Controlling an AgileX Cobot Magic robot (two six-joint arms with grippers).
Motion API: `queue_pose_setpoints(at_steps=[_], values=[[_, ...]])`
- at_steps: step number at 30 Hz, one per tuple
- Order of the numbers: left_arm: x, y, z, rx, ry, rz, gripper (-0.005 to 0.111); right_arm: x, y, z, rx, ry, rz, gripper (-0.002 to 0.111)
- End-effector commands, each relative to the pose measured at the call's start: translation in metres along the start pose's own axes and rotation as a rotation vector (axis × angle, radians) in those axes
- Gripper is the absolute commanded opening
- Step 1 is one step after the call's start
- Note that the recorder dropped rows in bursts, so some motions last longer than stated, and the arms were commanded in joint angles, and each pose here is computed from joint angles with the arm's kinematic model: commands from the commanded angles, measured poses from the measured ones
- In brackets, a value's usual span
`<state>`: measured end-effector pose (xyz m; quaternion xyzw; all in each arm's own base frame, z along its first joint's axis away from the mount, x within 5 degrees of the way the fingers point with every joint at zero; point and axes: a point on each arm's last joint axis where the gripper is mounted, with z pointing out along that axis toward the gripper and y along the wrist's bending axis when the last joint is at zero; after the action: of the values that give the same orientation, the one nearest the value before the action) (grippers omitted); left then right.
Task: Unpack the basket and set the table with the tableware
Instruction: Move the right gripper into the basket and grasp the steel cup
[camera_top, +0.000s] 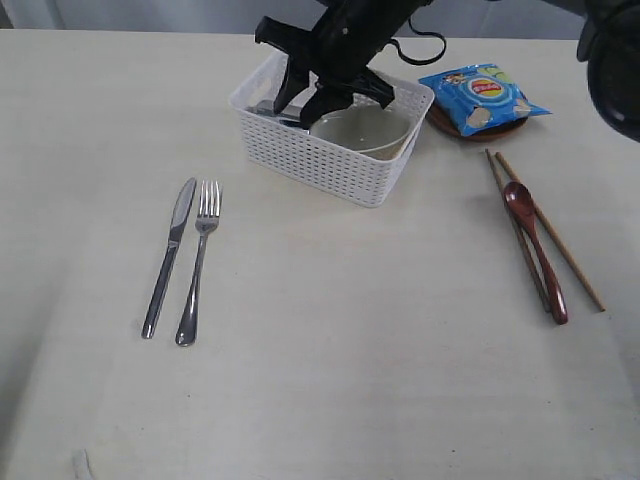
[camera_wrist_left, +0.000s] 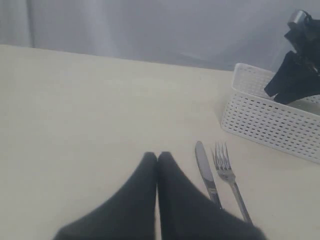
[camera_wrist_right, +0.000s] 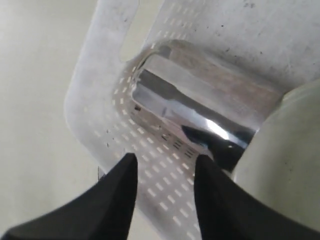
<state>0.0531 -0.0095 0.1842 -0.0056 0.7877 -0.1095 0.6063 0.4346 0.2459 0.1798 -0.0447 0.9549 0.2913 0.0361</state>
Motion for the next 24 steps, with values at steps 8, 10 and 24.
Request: queue_pose_setpoints(at_steps=[8,10,24], values=[[0.000,0.000,0.000,0.001,-0.012,0.000,0.000,-0.004,-0.021,-0.025,0.075,0.018,0.027,0.037],[0.000,0.000,0.000,0.001,-0.012,0.000,0.000,-0.005,-0.024,-0.019,0.078,0.021,0.033,0.037],[0.000,0.000,0.000,0.001,-0.012,0.000,0.000,-0.013,-0.025,0.006,-0.068,-0.017,0.045,0.037]])
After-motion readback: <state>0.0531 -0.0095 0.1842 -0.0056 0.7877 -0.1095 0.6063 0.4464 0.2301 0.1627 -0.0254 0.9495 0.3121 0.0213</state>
